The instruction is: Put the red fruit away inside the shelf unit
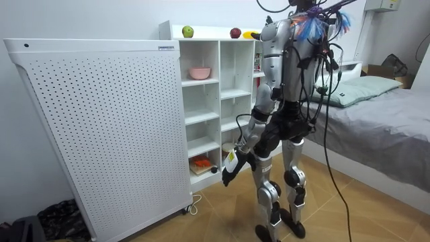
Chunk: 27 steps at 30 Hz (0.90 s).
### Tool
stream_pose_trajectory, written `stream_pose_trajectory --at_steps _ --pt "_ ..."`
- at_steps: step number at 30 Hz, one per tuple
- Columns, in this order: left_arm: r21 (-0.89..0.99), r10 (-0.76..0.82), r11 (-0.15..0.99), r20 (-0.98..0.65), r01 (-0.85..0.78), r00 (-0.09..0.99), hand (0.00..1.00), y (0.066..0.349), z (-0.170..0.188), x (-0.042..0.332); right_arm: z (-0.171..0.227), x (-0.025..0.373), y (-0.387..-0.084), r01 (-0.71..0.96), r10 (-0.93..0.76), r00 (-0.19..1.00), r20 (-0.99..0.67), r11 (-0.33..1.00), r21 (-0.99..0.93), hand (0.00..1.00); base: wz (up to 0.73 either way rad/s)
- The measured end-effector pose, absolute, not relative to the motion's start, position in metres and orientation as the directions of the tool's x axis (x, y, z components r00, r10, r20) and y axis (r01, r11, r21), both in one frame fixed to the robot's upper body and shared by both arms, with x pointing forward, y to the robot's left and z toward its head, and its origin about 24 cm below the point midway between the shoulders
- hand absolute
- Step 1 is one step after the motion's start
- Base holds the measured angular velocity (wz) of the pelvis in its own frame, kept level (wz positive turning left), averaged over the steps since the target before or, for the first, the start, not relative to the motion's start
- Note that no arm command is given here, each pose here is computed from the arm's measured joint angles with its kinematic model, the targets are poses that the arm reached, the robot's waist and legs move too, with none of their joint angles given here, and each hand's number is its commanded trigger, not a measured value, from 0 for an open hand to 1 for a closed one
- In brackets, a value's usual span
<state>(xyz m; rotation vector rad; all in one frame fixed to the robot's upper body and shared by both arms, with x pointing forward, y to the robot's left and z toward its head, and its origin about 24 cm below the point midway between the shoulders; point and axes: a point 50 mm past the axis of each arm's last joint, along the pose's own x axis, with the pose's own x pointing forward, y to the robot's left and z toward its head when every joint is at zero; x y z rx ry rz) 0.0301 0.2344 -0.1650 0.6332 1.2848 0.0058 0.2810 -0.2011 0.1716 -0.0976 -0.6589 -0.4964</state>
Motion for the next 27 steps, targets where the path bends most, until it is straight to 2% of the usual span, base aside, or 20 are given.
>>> stream_pose_trajectory --at_steps 9,17,27 --pt "0.450 0.346 0.823 -0.882 0.348 0.321 0.00 0.236 -0.162 0.040 0.165 0.310 -0.208 0.371 -0.380 0.803 0.459 0.922 0.114 0.00 0.02" --pt "0.407 0.306 0.837 -0.902 0.365 0.305 0.00 0.236 -0.162 0.040 0.187 0.319 -0.212 0.322 -0.342 0.800 0.493 0.938 0.128 0.00 0.05" --pt "0.402 0.305 0.838 -0.906 0.369 0.294 0.00 0.237 -0.163 0.038 0.184 0.328 -0.221 0.352 -0.350 0.810 0.470 0.932 0.087 0.00 0.02"
